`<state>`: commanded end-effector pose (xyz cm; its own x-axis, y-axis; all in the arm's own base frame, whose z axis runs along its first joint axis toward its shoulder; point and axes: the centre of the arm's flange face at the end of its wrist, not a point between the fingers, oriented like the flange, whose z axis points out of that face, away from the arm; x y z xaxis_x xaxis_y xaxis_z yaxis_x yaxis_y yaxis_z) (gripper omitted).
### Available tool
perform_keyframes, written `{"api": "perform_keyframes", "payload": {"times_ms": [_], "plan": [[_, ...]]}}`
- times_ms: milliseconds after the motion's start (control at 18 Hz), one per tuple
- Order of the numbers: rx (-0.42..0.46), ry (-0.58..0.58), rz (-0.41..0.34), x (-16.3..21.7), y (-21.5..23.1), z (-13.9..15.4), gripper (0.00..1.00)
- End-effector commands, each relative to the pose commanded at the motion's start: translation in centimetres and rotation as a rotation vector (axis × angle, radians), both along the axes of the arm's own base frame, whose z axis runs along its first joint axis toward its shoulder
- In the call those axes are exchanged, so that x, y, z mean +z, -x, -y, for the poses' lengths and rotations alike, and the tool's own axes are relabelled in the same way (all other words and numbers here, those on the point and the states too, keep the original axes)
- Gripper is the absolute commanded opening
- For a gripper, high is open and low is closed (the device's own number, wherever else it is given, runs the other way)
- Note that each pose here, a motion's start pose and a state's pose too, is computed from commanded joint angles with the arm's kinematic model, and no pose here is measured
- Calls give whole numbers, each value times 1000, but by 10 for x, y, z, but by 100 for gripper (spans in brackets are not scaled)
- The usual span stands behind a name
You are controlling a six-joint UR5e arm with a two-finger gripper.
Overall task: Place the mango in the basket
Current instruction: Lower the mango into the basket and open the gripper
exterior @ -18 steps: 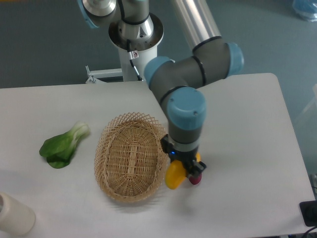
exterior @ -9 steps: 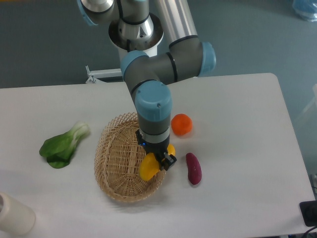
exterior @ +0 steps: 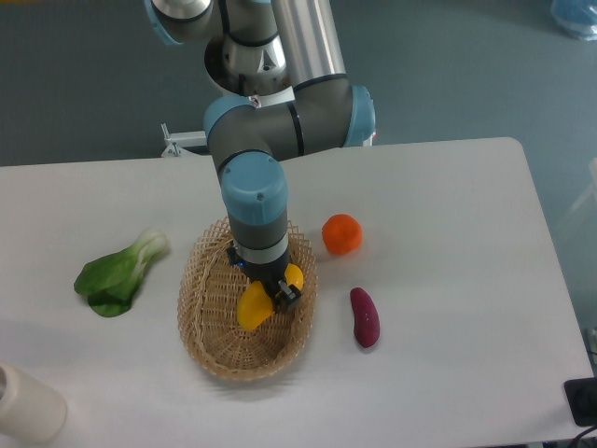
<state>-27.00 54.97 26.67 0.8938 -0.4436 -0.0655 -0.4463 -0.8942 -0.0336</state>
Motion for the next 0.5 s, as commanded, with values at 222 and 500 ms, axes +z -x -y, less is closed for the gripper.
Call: {"api": "perform_keyframes", "payload": {"times_ms": [222,500], "plan": [[-2,-6,11,1,-3,-1,100],[-3,-43,10,15,3,-5,100]]}}
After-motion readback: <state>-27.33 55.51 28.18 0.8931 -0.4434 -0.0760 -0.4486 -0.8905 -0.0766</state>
